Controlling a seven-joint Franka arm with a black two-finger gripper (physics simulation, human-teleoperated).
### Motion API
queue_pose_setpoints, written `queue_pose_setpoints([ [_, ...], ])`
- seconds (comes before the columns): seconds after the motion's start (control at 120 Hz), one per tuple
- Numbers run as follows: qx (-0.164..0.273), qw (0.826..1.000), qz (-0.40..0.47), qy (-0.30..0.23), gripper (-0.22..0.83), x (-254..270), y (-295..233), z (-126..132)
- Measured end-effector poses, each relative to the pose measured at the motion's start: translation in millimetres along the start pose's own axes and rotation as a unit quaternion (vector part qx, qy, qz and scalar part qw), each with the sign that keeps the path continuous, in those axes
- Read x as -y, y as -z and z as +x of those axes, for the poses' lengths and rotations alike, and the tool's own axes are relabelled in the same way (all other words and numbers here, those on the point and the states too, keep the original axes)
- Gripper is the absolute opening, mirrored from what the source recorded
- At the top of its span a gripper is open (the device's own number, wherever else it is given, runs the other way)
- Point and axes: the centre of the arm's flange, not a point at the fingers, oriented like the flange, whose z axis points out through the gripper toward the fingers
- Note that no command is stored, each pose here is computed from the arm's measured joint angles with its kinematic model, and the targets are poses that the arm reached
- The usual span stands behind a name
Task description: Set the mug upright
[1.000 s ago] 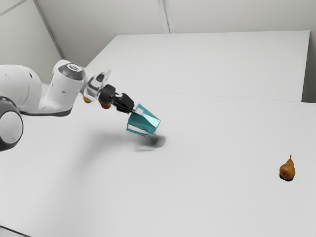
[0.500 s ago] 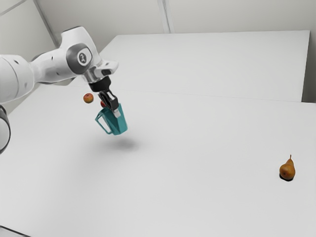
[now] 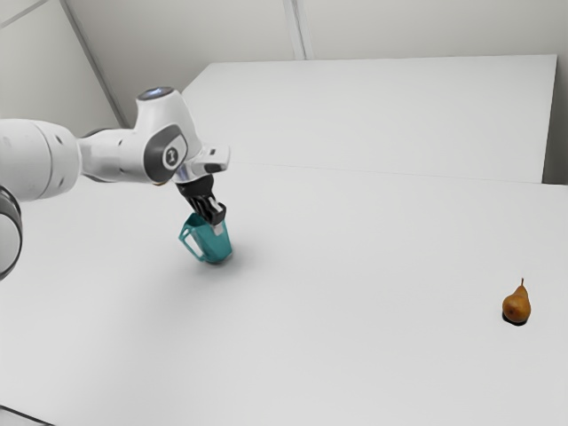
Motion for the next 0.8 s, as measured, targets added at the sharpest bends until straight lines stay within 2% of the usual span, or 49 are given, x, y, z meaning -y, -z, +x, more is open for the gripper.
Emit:
queue_pose_setpoints([
  [0.117,-0.005,1.000,0.008,0.011,-0.17,1,-4,1],
  [0.167,-0.007,1.000,0.008,0.016,-0.13,0,-5,2],
  [0.342,-0.014,0.999,0.008,0.028,0.24,-2,-2,4],
  [0.467,-0.022,0.999,0.010,0.032,0.41,-4,9,4],
  [0.608,-0.041,0.998,0.015,0.040,0.51,-8,64,-2],
  [0.8,-0.059,0.996,-0.001,0.067,0.57,3,159,-8],
])
